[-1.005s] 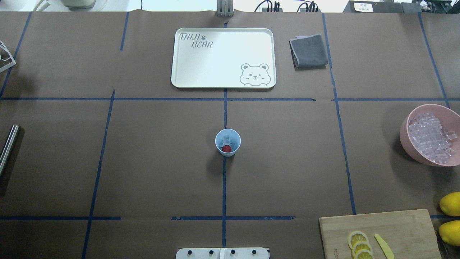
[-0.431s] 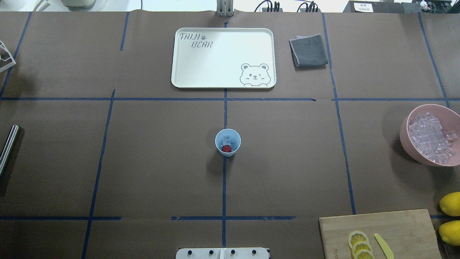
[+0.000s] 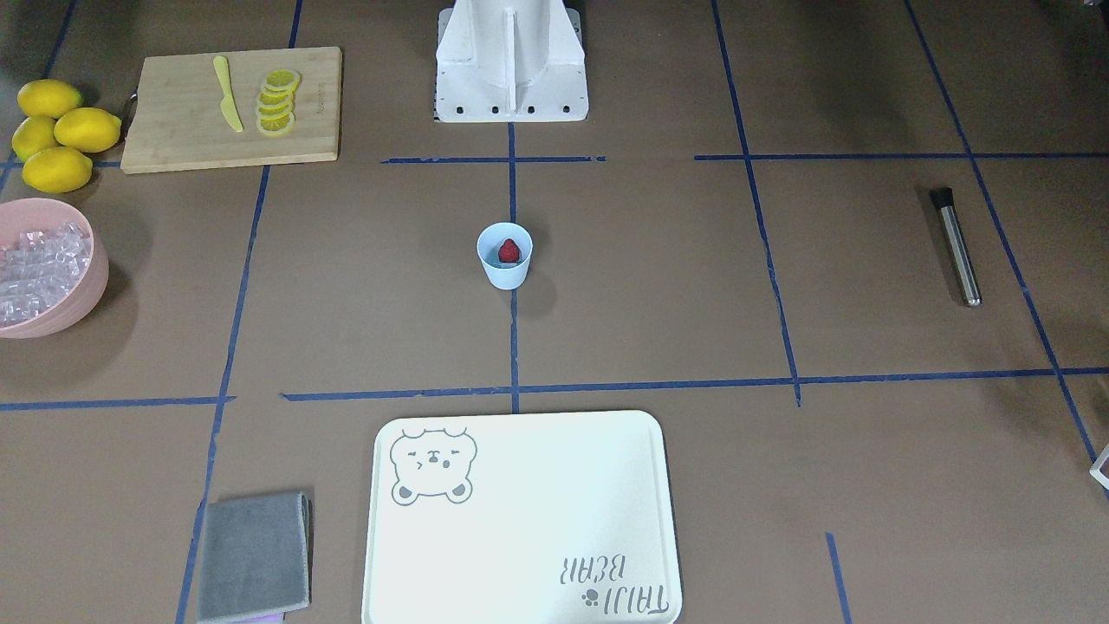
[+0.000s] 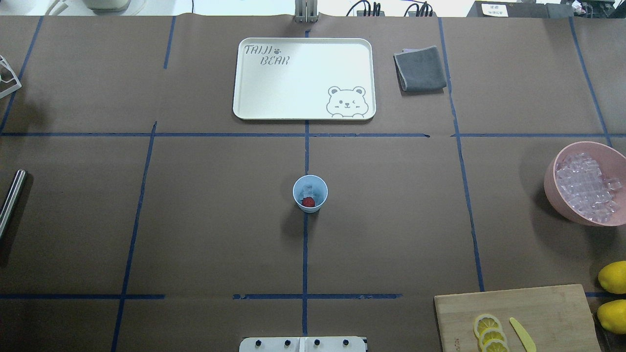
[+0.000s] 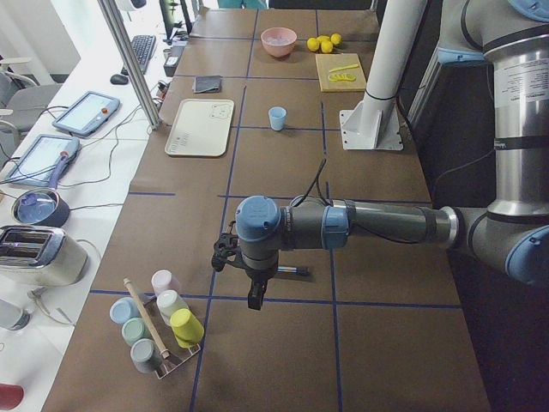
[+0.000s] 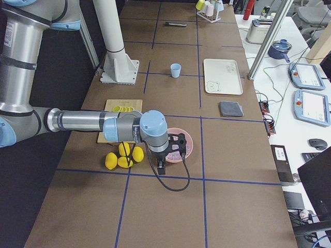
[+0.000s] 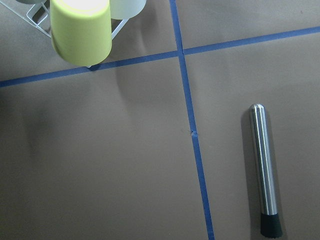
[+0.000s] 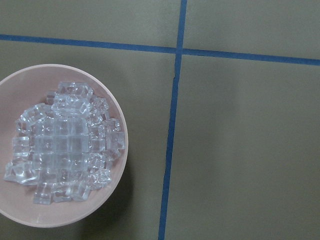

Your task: Mash ice and strawberries in cup

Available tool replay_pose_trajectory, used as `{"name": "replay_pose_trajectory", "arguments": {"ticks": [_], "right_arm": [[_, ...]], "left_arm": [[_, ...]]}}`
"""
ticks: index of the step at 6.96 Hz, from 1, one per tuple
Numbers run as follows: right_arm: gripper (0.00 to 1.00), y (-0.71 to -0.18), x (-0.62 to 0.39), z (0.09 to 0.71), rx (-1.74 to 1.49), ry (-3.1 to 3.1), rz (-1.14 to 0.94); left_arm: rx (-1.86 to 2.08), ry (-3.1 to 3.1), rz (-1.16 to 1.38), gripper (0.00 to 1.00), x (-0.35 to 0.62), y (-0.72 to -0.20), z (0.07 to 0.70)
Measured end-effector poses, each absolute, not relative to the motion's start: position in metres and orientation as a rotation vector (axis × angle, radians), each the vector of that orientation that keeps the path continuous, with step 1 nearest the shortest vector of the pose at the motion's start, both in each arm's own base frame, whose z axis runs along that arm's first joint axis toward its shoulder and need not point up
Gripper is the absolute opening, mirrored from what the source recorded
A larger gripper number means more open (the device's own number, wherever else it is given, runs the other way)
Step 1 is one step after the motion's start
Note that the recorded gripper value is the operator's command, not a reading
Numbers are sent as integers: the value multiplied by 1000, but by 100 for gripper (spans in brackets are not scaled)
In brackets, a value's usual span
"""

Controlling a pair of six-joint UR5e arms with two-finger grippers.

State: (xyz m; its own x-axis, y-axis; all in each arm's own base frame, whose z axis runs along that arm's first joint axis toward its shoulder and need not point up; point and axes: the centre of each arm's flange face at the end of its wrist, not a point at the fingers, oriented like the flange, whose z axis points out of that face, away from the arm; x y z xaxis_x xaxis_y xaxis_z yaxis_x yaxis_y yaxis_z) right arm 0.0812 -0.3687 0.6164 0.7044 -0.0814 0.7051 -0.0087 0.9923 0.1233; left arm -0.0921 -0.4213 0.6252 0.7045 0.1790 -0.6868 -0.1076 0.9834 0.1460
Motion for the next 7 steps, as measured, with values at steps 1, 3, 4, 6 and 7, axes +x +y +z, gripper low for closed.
{"name": "replay_pose_trajectory", "arguments": {"ticks": [1, 3, 4, 6, 7], "right_arm": [[100, -369, 81, 616, 120, -789, -40], [100, -369, 81, 617, 119, -789, -39], [100, -369, 81, 617, 119, -788, -41], [100, -369, 82, 617, 123, -784, -45], [100, -370, 82, 616, 125, -783, -46]], "left_arm": [[98, 779, 159, 100, -92, -423, 626], [89, 783, 152, 100, -91, -426, 629], [88, 780, 152, 100, -92, -427, 629], [77, 779, 148, 100, -91, -423, 633], [73, 779, 146, 100, -91, -422, 635]]}}
